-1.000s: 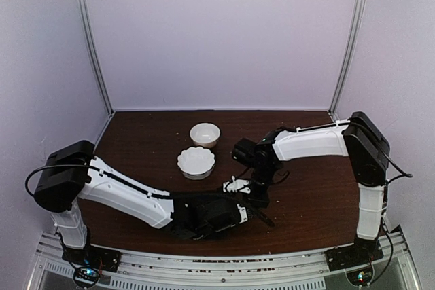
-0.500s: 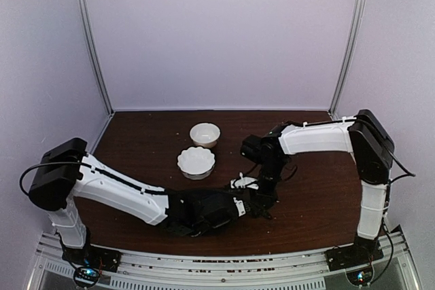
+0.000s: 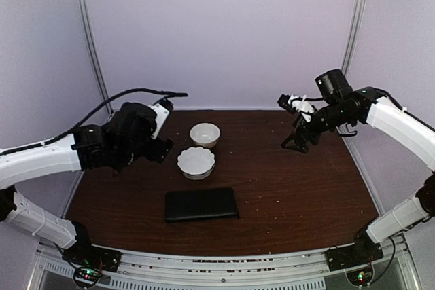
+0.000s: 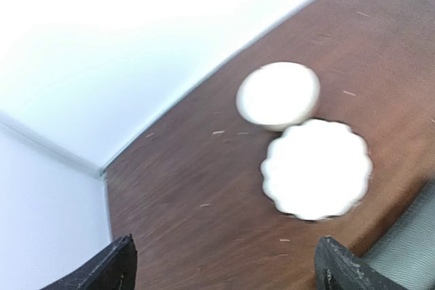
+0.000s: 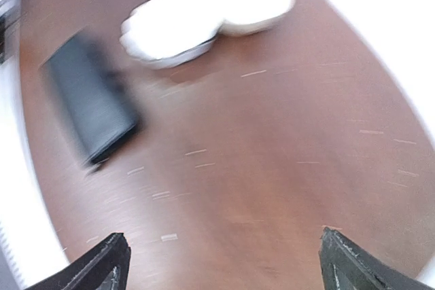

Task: Sort the hair-cutting tools

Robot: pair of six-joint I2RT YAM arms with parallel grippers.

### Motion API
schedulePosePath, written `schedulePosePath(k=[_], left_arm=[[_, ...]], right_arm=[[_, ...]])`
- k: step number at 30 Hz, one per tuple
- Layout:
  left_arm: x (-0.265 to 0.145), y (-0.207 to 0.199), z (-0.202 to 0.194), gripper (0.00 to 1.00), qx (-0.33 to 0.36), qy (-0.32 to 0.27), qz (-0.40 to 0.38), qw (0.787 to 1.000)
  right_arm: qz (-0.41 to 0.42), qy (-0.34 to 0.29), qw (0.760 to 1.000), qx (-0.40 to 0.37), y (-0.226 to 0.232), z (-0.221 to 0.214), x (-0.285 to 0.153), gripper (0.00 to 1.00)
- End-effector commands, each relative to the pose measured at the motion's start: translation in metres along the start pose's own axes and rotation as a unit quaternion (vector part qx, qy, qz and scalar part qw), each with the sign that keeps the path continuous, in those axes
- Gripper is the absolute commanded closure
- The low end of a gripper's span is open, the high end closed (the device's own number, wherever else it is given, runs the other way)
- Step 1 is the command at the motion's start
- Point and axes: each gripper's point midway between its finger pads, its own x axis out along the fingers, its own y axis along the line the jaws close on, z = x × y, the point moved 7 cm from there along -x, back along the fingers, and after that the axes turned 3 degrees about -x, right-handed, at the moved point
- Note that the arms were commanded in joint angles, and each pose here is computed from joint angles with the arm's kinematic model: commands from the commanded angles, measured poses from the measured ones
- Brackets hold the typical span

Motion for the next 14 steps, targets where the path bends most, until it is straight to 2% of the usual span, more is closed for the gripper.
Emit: schedulePosePath(k=[1,4,6,7,9,14], left_arm=[[-0.022,0.086,0.014,0.03,-0.073,-0.018,0.066,0.995],[-0.027,0.138,0.017,0.02,-0.114,-0.017,0.117,0.986],[-0.025,0.159,0.009,0.02,-0.140,-0.007,0.150,0.979],[-0.023,0.166,0.002,0.02,-0.162,-0.004,0.176,0.971],[-0.020,0.170,-0.012,0.02,-0.203,-0.010,0.205,0.957],[-0.015,0.163,-0.046,0.02,-0.248,-0.039,0.223,0.942]], right_arm=[[-0.232,-0.096,0.967,0.051,-0.048,0.017,-0.061,0.00],[-0.328,-0.152,0.927,0.097,-0.063,0.028,-0.102,0.00],[-0.391,-0.186,0.890,0.139,-0.072,0.030,-0.120,0.00],[-0.403,-0.194,0.880,0.158,-0.075,0.029,-0.122,0.00],[-0.405,-0.197,0.873,0.189,-0.077,0.024,-0.116,0.00],[-0.379,-0.193,0.882,0.204,-0.073,-0.003,-0.079,0.00]])
